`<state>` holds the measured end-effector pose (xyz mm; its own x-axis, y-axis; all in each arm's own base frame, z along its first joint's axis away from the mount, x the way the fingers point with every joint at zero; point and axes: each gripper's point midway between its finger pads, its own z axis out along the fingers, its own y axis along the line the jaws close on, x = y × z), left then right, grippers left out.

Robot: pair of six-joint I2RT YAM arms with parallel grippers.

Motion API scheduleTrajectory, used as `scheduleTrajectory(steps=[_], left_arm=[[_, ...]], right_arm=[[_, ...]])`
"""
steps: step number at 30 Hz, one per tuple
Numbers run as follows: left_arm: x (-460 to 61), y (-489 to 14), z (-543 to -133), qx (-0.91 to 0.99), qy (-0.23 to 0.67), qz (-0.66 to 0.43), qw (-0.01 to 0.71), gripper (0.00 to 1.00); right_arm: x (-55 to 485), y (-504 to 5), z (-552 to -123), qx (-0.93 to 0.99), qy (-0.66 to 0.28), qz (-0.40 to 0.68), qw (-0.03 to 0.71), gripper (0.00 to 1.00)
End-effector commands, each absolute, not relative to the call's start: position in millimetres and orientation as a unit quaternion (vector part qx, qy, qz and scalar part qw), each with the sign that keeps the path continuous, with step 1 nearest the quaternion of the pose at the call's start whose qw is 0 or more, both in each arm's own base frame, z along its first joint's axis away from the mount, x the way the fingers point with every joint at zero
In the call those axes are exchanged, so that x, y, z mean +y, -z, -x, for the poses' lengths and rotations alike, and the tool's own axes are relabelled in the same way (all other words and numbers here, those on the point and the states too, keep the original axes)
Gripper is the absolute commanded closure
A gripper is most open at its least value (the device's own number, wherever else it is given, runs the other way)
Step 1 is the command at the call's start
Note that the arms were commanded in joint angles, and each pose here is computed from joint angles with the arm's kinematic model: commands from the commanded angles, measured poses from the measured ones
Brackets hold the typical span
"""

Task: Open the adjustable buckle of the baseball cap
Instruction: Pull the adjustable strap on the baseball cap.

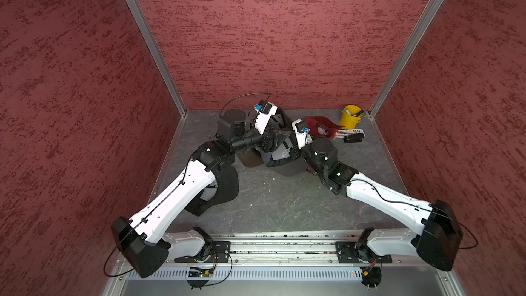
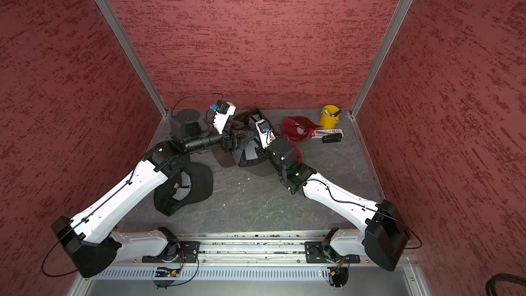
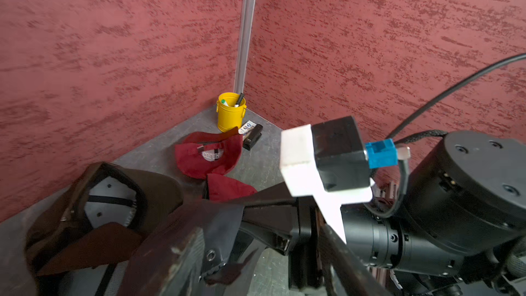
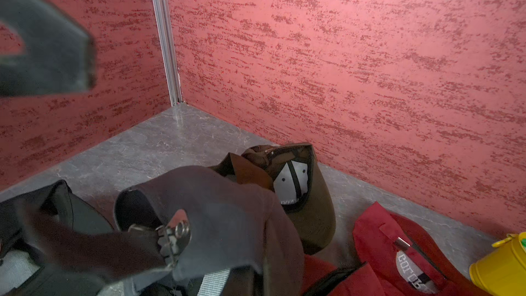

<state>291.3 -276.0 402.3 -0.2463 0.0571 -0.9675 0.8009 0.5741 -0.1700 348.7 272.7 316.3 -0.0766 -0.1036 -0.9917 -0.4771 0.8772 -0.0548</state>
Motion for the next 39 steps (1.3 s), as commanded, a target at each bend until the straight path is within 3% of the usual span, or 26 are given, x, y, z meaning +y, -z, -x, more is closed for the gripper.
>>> scheduleTrajectory(steps=[1, 8, 16, 39], left_arm=[[-250, -420, -287, 0.706, 0.318, -0.282, 0.567, 0.33], [-220, -389, -283, 0.736, 0.312, -0.25, 0.547, 0.37], [-245, -351, -279, 0.743, 0.338, -0.289, 0.5, 0.47], [-273, -308, -324, 0.756, 0.279, -0.307, 0.506, 0.37]], right_arm=[[274, -330, -352, 0.723, -0.167, 0.187, 0.644, 0.97], [276, -338, -357, 0.729, -0.19, 0.178, 0.633, 0.97], [283, -348, -359, 0.732, -0.212, 0.183, 0.622, 0.96], [286, -362, -345, 0.723, -0.247, 0.195, 0.616, 0.95]])
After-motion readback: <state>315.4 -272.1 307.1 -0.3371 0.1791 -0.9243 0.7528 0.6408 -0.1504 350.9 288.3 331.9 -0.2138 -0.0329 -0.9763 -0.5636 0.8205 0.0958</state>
